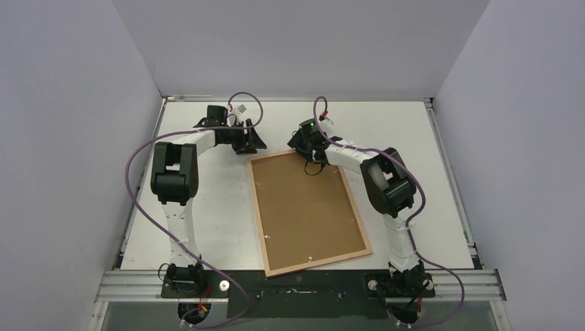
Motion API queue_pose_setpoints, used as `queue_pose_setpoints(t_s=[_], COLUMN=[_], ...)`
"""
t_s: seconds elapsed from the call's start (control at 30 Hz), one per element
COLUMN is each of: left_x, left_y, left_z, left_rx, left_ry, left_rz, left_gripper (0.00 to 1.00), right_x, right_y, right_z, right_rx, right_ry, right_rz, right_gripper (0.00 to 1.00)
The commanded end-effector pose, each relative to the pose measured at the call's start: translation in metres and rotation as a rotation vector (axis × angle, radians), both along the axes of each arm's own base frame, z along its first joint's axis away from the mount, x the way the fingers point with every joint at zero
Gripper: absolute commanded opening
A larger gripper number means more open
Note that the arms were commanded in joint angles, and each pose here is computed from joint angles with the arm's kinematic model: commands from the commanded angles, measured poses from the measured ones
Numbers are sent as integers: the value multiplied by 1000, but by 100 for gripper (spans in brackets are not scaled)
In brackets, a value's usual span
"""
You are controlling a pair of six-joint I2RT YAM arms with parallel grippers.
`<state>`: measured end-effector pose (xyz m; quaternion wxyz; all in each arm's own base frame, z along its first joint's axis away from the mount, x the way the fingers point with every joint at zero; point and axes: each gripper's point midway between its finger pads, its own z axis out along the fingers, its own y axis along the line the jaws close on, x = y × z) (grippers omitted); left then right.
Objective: Put the photo into the frame
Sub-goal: Install the photo frame at the center of the board.
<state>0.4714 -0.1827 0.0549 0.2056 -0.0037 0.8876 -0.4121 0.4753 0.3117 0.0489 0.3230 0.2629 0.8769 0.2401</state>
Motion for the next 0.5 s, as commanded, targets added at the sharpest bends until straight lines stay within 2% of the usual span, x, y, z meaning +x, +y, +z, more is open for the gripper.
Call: queue_pose_setpoints(t_s=[0.0,0.3,0.47], left_x=[8,25,33], left_y=[0,3,4], left_z=[15,40,43], left_rx=[-2,6,17], left_ry=[-57,-102,-118], left_rz=[-18,1,3], left_gripper=[57,57,58], right_x=[18,26,21], right_y=[-7,18,15], right_z=[4,76,81], right_rx=[-29,78,96], right_ry=[-74,-266,-237], right_rz=[13,176,154], right_gripper=[55,59,59])
